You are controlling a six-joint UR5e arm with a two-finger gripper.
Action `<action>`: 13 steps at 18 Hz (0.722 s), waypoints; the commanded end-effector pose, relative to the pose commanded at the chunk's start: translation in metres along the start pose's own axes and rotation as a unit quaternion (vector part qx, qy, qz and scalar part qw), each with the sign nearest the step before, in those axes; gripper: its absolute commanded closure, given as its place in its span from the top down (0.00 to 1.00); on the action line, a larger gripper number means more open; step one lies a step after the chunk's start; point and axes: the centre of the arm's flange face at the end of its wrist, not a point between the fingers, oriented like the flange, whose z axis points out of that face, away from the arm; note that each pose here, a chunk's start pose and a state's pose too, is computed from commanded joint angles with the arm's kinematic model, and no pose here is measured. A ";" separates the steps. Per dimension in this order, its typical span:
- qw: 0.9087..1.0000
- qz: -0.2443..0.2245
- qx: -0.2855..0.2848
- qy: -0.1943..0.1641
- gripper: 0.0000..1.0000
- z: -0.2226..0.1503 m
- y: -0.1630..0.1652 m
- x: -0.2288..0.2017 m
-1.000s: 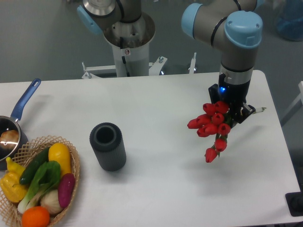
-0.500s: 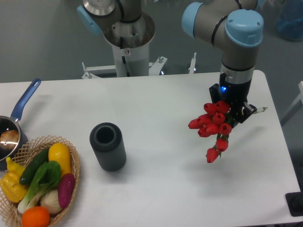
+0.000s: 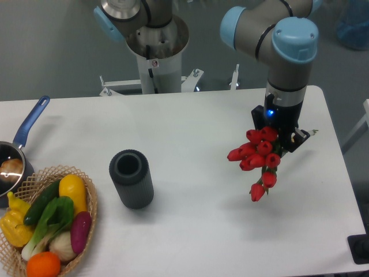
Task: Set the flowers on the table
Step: 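Move the held red tulips toward the grey vase and lower them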
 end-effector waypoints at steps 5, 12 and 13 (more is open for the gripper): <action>0.998 0.024 -0.062 0.016 0.49 0.030 -0.017 0.007; 0.995 0.043 -0.080 0.042 0.49 0.067 -0.028 0.017; 0.995 0.048 -0.080 0.046 0.49 0.072 -0.033 0.019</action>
